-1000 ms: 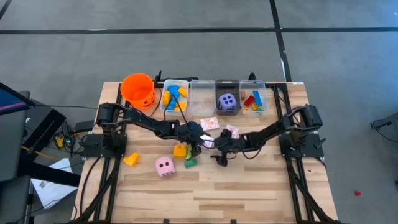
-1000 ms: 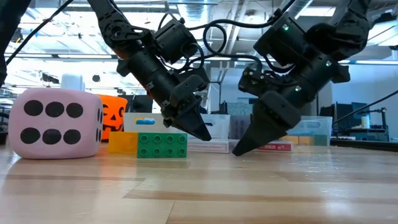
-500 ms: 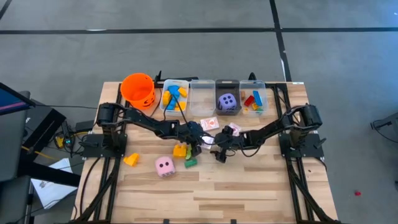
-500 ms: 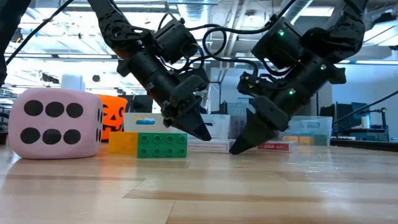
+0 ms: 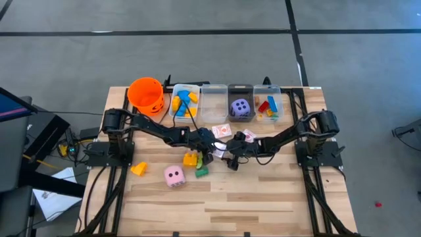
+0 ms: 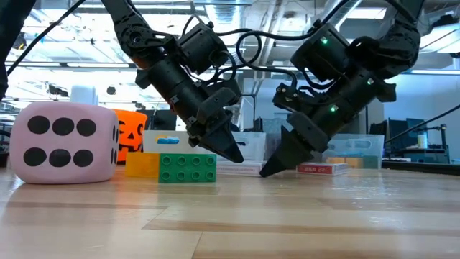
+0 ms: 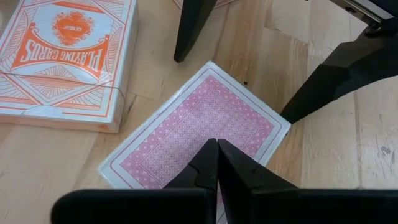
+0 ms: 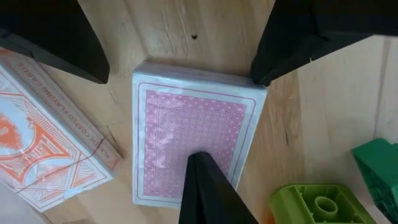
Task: Pick & Place Toys
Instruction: Put the pink deck of cards into the left transparent bin
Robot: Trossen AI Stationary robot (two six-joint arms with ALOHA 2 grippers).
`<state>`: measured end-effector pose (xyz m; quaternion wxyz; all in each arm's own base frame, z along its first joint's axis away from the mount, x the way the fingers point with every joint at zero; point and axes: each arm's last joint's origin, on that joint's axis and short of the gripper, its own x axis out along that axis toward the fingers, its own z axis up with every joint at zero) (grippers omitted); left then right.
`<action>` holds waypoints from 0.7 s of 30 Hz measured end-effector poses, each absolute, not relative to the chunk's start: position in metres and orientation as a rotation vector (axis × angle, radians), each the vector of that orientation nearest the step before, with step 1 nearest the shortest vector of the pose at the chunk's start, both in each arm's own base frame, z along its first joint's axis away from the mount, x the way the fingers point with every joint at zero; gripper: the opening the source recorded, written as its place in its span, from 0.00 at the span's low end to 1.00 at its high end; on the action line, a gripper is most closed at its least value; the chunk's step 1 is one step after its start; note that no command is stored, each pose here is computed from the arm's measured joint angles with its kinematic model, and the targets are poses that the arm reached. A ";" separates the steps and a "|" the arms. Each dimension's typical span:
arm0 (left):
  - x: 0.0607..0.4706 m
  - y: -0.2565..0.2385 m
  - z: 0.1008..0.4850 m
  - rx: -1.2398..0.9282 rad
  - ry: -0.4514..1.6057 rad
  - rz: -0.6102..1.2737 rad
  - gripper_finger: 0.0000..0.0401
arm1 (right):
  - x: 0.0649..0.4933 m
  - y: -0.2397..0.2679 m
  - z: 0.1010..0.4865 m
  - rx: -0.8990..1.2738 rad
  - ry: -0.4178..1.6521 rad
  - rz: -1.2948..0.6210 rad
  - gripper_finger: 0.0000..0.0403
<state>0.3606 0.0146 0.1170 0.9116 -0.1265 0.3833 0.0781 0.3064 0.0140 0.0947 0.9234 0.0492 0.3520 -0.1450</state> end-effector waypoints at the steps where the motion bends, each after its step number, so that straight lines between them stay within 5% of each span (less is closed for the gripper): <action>1: 0.361 0.015 0.117 -0.261 0.789 0.161 0.00 | 0.307 0.014 0.095 0.104 0.723 -0.291 0.97; 21: 0.363 0.014 0.118 -0.291 0.758 0.159 0.00 | 0.309 0.015 0.098 0.181 0.709 -0.241 0.97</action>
